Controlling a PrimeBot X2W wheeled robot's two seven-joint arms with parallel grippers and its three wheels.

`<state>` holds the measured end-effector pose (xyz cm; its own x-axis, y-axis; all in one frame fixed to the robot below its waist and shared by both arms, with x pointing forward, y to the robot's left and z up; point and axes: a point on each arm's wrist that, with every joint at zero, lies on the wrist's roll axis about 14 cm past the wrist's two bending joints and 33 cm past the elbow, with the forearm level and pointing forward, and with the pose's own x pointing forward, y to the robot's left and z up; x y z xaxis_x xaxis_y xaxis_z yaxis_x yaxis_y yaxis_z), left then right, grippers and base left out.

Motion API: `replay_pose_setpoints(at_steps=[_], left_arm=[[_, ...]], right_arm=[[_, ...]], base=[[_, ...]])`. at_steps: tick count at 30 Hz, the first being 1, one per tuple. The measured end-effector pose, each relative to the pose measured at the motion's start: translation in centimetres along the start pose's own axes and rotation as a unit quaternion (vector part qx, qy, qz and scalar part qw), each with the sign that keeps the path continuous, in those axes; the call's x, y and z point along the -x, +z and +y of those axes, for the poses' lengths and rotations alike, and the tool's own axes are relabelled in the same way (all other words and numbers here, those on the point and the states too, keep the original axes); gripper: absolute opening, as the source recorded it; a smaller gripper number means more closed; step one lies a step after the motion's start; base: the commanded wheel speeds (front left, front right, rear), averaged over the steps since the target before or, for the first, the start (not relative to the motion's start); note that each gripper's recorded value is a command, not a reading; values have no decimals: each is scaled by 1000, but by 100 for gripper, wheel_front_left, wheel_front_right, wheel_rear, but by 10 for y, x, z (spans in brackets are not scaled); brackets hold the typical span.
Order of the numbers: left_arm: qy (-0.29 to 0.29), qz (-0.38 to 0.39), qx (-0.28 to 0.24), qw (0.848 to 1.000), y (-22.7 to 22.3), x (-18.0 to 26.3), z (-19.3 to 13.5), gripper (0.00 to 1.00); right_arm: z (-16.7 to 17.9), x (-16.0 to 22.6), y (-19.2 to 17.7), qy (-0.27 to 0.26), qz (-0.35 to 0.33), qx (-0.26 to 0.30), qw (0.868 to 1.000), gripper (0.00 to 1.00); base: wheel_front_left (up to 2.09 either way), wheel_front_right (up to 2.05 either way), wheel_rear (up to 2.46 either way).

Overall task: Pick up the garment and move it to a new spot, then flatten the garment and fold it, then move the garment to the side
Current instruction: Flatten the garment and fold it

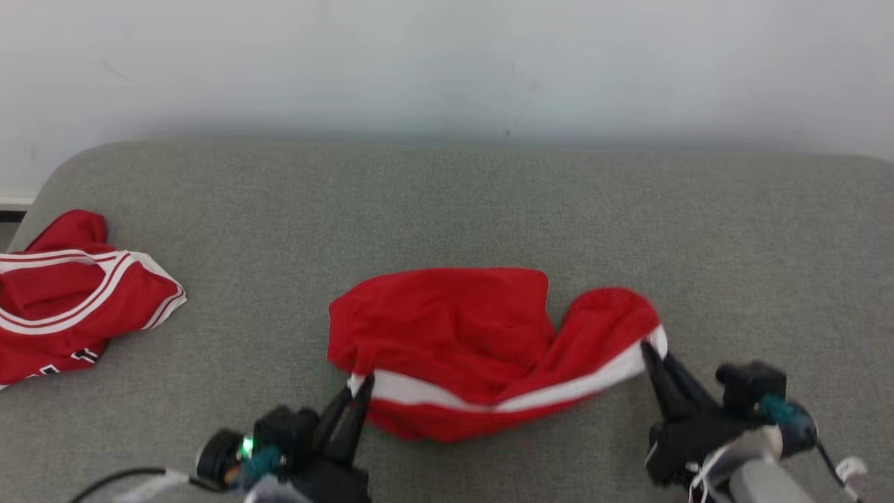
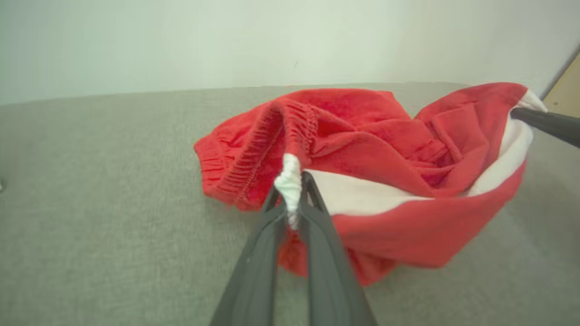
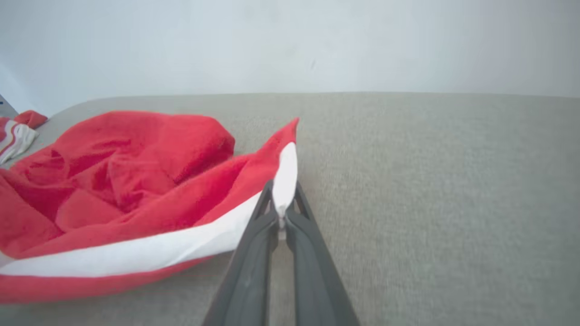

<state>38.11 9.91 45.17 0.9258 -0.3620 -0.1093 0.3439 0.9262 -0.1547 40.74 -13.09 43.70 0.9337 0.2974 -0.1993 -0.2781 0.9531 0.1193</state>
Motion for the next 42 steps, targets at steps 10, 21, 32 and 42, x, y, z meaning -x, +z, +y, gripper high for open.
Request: replay_pose_setpoints(at_steps=[10,21,32,42], left_arm=[[-49,-78,-109,990,159,-127,36,0],[-59,-145,-132,979,289,-234,44,0],[-56,-195,-73,977,334,-289,48,0],[-68,-183,-50,980,307,-309,37,0]], right_arm=[[-18,-107,163,21,-123,-40,991,0],[-49,-197,304,17,-206,-88,974,0],[-77,-235,348,-19,-244,-72,967,0],[-87,-241,327,-35,-234,-75,969,0]], base=[[0,0,0],[0,0,0],[0,0,0],[0,0,0]])
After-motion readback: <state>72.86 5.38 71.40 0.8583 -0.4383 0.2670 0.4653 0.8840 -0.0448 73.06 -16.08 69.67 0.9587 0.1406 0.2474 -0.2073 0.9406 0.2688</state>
